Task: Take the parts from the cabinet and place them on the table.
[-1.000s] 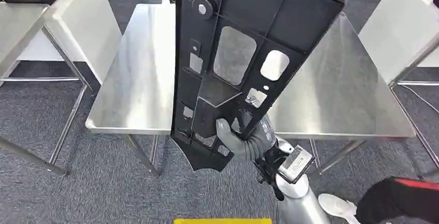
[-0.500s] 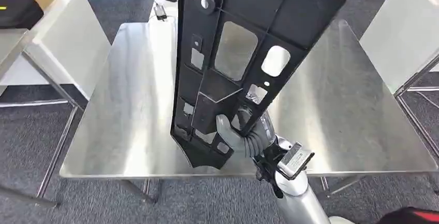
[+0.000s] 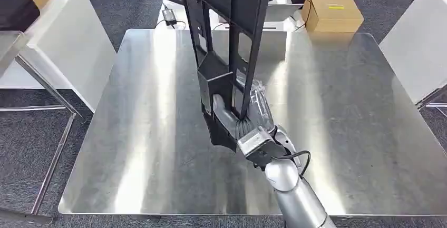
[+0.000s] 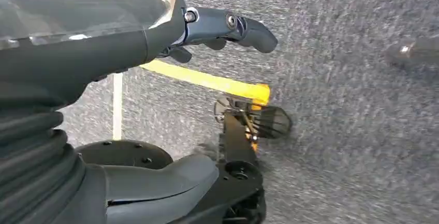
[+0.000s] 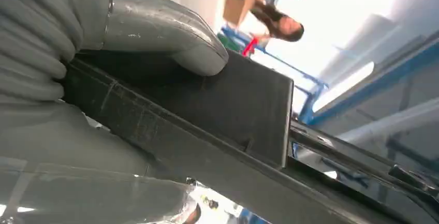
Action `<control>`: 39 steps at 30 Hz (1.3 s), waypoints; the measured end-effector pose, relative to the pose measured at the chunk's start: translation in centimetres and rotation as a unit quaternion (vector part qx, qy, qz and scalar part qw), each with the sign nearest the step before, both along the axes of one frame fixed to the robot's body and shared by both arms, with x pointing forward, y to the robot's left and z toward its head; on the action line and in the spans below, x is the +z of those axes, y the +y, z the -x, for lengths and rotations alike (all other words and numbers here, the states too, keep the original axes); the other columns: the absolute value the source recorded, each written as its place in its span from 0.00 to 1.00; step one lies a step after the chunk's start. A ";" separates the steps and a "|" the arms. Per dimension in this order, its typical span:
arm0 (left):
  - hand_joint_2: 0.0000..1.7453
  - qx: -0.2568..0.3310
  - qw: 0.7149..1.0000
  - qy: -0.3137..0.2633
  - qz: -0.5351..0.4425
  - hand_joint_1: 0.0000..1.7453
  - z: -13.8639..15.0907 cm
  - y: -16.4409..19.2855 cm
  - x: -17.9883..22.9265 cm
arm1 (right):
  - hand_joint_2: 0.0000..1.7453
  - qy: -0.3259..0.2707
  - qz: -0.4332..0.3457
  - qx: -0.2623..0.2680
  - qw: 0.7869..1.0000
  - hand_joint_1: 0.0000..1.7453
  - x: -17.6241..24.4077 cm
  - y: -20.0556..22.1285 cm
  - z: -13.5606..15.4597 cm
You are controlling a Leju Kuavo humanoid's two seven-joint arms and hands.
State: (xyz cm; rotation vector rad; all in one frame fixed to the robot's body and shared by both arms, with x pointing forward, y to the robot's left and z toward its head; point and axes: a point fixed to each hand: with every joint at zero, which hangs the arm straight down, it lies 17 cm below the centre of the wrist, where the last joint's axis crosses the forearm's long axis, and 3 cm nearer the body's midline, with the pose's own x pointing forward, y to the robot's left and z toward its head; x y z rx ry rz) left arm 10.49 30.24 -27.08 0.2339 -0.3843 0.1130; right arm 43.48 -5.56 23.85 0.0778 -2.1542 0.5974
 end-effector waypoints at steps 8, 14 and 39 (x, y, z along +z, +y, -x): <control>1.00 0.002 1.000 0.000 -0.001 0.00 0.0 0.1 0.0 | 1.00 0.003 0.014 -0.036 0.999 1.00 -0.4 -0.4 -1.4; 1.00 0.002 1.000 0.001 -0.003 0.00 0.0 0.0 0.0 | 1.00 0.005 0.034 -0.074 0.997 1.00 -0.9 -1.3 -2.2; 1.00 -0.008 1.000 0.002 -0.004 0.00 -0.1 -0.1 0.0 | 1.00 0.057 0.452 -0.424 0.783 1.00 -11.0 -16.2 -7.2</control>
